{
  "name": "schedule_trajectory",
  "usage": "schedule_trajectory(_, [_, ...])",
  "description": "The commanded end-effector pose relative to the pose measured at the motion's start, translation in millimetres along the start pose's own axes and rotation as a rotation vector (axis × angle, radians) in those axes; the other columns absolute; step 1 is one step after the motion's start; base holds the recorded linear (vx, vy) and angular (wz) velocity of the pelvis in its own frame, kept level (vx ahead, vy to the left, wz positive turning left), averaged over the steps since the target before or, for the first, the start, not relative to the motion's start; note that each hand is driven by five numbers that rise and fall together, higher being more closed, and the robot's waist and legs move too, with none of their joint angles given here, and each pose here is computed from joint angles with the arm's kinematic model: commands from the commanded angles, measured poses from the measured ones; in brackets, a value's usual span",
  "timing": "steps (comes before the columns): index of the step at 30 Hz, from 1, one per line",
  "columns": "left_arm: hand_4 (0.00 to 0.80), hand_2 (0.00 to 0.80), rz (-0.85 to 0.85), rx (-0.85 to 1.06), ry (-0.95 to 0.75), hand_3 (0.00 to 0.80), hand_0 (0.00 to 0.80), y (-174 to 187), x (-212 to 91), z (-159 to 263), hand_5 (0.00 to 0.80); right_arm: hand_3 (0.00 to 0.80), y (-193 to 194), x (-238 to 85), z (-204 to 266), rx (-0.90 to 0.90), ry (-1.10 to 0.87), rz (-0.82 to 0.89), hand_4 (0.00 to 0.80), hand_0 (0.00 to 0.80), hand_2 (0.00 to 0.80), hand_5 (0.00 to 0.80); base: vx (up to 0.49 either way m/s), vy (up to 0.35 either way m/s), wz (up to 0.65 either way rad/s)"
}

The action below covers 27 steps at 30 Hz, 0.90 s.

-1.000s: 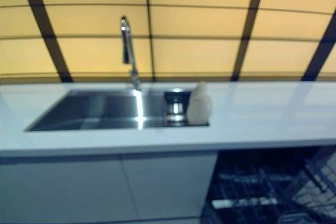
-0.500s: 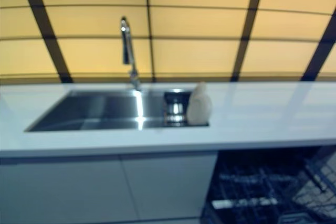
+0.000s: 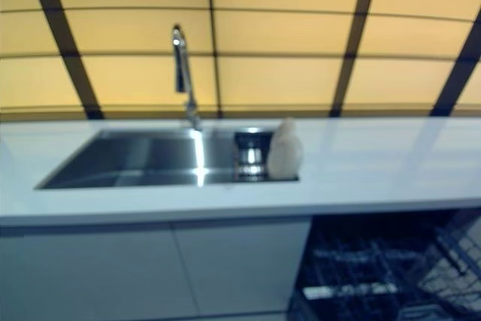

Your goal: Take plates into dishwasher

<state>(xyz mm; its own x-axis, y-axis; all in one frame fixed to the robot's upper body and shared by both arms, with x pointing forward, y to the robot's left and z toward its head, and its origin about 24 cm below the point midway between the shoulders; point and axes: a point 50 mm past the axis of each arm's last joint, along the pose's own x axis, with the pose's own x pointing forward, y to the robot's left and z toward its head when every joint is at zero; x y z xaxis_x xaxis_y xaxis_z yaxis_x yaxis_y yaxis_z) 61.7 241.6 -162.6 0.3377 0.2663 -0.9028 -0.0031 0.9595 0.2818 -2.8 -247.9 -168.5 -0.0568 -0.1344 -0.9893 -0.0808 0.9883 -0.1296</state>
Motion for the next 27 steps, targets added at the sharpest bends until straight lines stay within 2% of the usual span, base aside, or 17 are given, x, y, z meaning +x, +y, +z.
schedule_trajectory(1, [0.0,0.0,0.044,0.001,-0.091,0.0,0.0,7.6,6.7,34.8,0.0,0.0,2.3,0.6,-3.4,0.1,0.076,-0.047,0.0,0.0,0.0,0.0,-0.027,0.027,-0.22])
schedule_trajectory(9, [0.0,0.0,0.078,-0.004,-0.121,0.0,0.0,27.4,7.1,42.3,0.0,0.0,-36.4,-6.6,-31.2,0.258,0.16,-0.238,0.0,0.0,0.0,0.0,-0.033,-0.008,-0.16])
schedule_trajectory(16, [0.0,0.0,0.114,0.012,-0.135,0.0,0.0,50.1,6.0,45.0,0.0,0.0,-111.1,-32.2,-51.3,0.363,0.176,-0.48,0.0,0.0,0.0,0.0,-0.014,-0.022,-0.08])
schedule_trajectory(21, [0.0,0.0,0.129,0.034,-0.129,0.0,0.0,58.8,5.1,42.8,0.0,0.0,-180.3,-69.8,-51.9,0.431,0.088,-0.73,0.0,0.0,0.0,0.0,-0.005,-0.017,-0.04])
schedule_trajectory(25, [0.0,0.0,0.135,0.038,-0.124,0.0,0.0,61.4,4.1,37.4,0.0,0.0,-244.4,-123.1,-23.0,0.501,-0.155,-1.038,0.0,0.0,0.0,0.0,0.0,0.0,0.0])
schedule_trajectory(27, [0.0,0.0,0.135,0.03,-0.124,0.0,0.0,61.1,3.7,35.2,0.0,0.0,-264.4,-149.1,-1.4,0.502,-0.28,-1.151,0.0,0.0,0.0,0.0,0.0,0.0,0.0])
